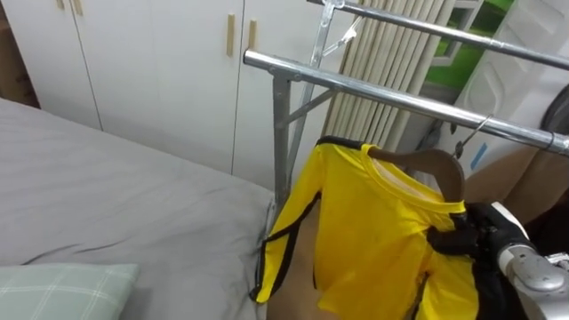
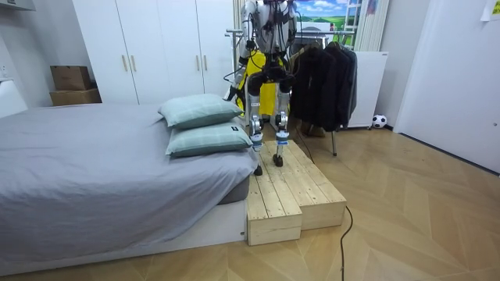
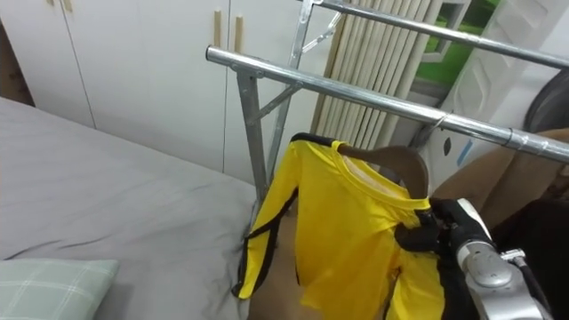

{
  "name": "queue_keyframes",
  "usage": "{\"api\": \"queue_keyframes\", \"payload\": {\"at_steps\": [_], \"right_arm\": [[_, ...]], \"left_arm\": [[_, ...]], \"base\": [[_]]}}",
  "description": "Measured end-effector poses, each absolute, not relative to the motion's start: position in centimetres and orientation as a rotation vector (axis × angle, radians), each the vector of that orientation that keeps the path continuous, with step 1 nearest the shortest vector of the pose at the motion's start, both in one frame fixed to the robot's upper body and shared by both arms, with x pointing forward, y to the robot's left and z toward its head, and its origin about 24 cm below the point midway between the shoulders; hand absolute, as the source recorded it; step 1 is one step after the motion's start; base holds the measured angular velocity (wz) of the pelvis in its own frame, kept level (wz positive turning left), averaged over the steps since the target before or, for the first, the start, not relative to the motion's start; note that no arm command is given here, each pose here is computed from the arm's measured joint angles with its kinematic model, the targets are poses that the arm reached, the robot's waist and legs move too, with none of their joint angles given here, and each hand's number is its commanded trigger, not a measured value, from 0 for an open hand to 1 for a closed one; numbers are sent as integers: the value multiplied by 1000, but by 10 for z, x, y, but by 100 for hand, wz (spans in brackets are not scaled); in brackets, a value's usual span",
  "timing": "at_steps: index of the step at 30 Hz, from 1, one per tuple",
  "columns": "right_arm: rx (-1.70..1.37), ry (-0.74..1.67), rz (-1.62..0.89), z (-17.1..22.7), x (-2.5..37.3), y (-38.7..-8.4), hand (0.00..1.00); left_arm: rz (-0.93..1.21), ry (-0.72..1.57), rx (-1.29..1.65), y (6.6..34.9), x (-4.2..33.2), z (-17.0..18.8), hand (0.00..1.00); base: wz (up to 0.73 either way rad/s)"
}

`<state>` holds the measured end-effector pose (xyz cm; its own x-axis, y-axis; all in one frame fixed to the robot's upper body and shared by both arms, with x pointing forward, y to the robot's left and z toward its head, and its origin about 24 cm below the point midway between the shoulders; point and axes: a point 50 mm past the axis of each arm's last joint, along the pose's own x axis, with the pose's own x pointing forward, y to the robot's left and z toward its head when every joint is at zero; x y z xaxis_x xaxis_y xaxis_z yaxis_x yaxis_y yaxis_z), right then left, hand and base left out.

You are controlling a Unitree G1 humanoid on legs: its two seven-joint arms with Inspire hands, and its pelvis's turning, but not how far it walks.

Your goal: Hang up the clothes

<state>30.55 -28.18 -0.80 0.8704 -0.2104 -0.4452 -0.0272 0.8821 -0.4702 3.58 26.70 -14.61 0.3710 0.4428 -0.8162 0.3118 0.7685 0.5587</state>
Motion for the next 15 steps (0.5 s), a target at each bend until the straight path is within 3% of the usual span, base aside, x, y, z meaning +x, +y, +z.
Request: {"api": "queue_keyframes", "payload": {"at_steps": [10,15], "right_arm": [[-376,481,-154,-4,307,-285,0],[-81,431,-222,-1,309,-281,0]], "left_arm": [[117,1232,719,268,37,-147,0],[119,1243,718,268,34,-148,0]], "base": [[0],[-7]]}}
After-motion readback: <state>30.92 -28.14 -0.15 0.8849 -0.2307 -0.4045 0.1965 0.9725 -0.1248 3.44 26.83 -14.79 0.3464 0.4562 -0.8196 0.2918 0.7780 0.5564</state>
